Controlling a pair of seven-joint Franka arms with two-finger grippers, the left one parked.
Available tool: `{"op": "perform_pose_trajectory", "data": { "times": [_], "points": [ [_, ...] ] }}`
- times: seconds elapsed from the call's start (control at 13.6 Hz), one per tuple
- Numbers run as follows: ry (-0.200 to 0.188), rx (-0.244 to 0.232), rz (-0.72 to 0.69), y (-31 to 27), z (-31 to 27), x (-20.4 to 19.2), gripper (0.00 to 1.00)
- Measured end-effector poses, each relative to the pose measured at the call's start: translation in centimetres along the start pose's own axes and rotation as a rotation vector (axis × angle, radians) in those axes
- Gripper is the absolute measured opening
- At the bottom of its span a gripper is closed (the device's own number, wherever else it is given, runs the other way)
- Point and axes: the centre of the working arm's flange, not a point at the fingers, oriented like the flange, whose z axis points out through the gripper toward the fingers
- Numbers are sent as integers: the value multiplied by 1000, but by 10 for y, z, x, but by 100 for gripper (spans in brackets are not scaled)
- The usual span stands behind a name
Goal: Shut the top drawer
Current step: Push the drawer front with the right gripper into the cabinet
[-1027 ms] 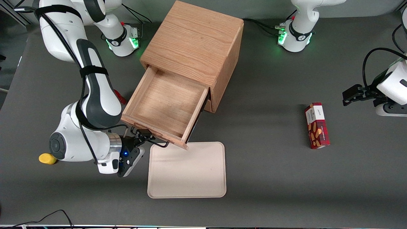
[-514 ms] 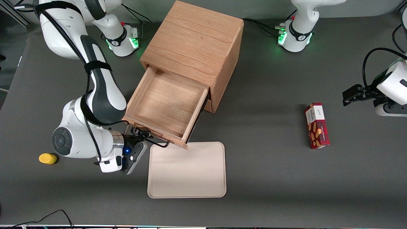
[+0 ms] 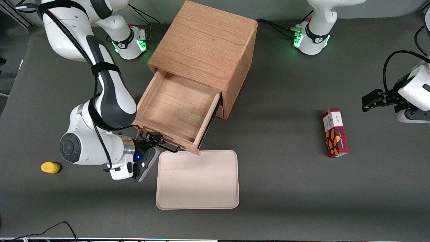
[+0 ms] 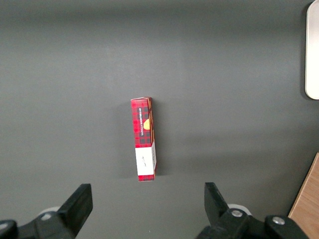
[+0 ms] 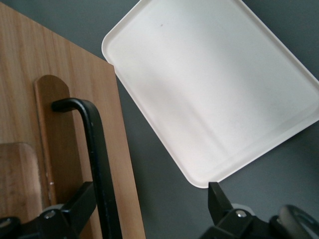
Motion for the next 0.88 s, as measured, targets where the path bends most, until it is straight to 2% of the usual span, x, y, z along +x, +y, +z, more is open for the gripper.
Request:
{"op": "perform_pose_trajectory", "data": {
  "times": [0.88],
  "points": [
    [-18,40,53,-32,13,-7,100]
  ]
}}
